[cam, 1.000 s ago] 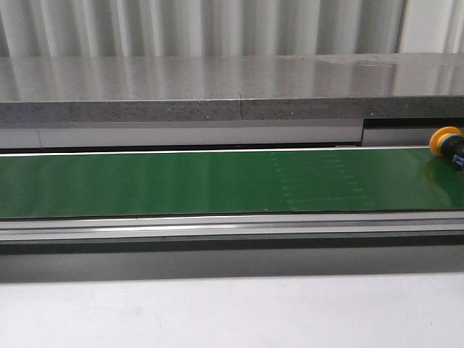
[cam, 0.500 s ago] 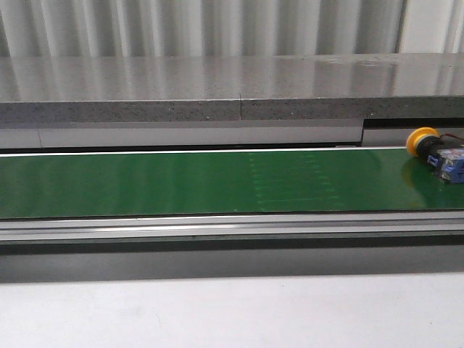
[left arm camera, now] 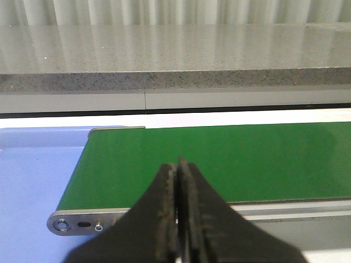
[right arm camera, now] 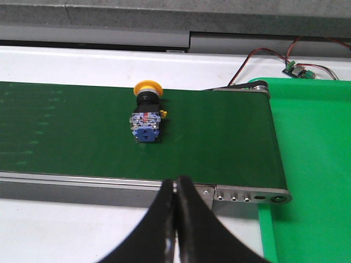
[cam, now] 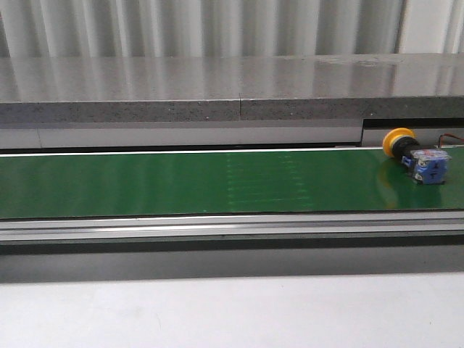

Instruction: Move button from right to left

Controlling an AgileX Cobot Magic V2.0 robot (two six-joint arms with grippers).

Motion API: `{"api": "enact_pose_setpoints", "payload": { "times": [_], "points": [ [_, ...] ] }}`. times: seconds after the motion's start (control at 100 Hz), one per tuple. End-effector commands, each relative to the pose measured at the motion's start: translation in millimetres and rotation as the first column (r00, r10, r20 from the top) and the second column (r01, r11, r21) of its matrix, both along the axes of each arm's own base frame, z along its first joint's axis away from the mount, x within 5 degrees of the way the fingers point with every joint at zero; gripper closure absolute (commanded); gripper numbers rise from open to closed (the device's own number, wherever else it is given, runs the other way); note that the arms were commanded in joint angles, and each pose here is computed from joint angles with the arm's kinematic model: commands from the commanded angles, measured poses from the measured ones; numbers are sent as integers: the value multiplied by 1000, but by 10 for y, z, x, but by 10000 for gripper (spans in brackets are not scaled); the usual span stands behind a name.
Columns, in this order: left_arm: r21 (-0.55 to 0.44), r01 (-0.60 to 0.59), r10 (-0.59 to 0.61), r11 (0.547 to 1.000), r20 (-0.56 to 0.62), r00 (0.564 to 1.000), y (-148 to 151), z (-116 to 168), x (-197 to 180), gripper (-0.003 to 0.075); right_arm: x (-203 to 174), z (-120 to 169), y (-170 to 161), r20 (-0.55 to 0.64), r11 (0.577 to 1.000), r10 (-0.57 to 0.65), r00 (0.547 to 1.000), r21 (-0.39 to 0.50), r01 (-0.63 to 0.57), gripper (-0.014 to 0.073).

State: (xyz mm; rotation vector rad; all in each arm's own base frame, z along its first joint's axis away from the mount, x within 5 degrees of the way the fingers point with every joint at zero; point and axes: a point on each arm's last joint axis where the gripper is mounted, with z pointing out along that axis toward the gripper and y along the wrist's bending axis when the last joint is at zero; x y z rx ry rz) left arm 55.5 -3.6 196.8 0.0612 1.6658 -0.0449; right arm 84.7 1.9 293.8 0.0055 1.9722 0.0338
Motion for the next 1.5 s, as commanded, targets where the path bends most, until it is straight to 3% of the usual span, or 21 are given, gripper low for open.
{"api": "enact_pose_setpoints", "payload": {
  "times": [0.0, 0.35, 0.68, 1.02, 1.27, 1.49],
  "points": [
    [-13, -2, 3, 1000, 88, 996, 2, 9, -13, 740, -95, 114, 1, 140, 1000, -7, 990, -5, 7, 661],
    [-13, -2, 3, 1000, 88, 996, 2, 9, -13, 740, -385, -25, 16, 280, 1000, -9, 960, -11, 13, 661],
    [-13, -1, 3, 1000, 90, 996, 2, 11, -13, 740, -387, -27, 16, 279, 1000, -9, 960, -11, 12, 661],
    [-20, 1, 3, 1000, 189, 982, 2, 189, -30, 740, -387, -27, 16, 279, 1000, -9, 960, -11, 12, 661],
    [-12, -2, 3, 1000, 69, 998, -3, 516, 59, 740, -387, -27, 16, 279, 1000, -9, 960, -11, 12, 661],
    [-1, -4, 3, 1000, -182, 983, -21, 799, 316, 739, -387, -27, 16, 279, 1000, -9, 960, -11, 12, 661]
  ]
}}
